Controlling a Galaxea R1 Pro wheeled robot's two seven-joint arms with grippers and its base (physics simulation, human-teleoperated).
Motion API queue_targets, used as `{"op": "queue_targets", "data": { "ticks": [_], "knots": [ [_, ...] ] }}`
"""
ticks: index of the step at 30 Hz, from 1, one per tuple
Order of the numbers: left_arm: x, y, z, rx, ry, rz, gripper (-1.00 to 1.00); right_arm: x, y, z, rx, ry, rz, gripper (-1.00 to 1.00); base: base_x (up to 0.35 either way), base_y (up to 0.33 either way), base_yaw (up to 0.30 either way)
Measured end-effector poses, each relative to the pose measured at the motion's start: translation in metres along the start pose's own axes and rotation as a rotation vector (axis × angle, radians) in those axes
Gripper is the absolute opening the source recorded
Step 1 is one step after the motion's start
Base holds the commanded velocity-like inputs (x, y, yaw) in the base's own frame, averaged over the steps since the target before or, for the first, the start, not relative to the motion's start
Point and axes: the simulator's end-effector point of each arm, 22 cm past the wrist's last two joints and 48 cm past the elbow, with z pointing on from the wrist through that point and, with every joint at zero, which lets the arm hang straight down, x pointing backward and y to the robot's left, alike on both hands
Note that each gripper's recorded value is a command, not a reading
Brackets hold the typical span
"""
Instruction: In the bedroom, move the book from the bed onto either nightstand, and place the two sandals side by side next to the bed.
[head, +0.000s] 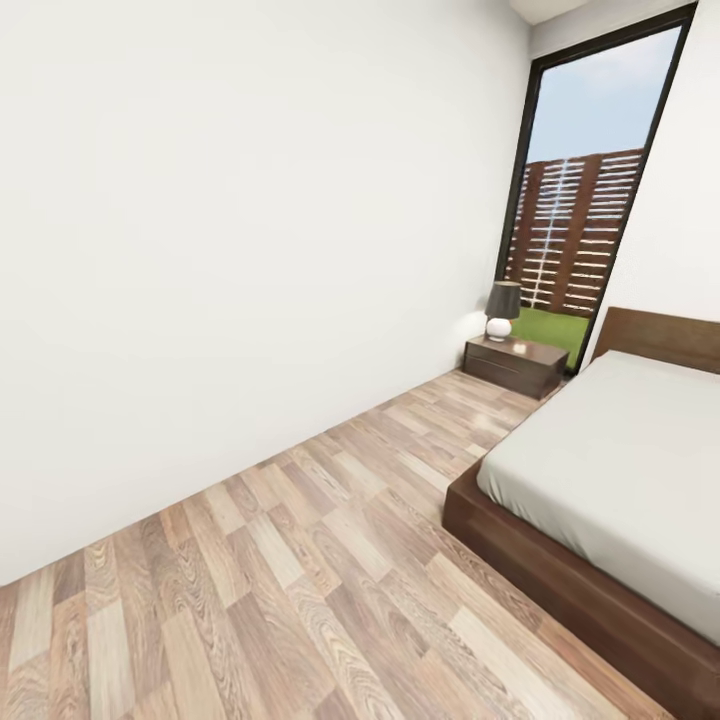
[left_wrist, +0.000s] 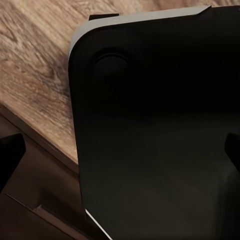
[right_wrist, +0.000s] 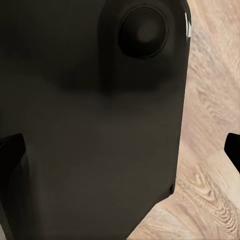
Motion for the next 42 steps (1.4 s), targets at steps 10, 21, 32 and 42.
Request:
{"op": "queue_targets", "data": {
  "ticks": [10, 21, 32, 42],
  "knots": [
    [-0.0002, 0.0000, 0.0000, 0.000, 0.000, 0.000, 1.00, 0.0001, 0.0000, 0.0000, 0.000, 0.000, 0.000, 1.00, 0.000, 0.000, -0.110],
    [0.0005, 0.0000, 0.0000, 0.000, 0.001, 0.000, 1.00, 0.0000, 0.0000, 0.0000, 0.000, 0.000, 0.001, 1.00, 0.000, 0.000, -0.017],
    [-0.0001, -0.0003, 0.0000, 0.000, 0.000, -0.001, 1.00, 0.0000, 0.0000, 0.0000, 0.000, 0.000, 0.000, 1.00, -0.016, -0.037, -0.094],
    [-0.0001, -0.0006, 0.0000, 0.001, 0.000, -0.001, 1.00, 0.0000, 0.0001, 0.0000, 0.000, 0.000, 0.001, 1.00, -0.005, -0.014, -0.027]
  ]
}}
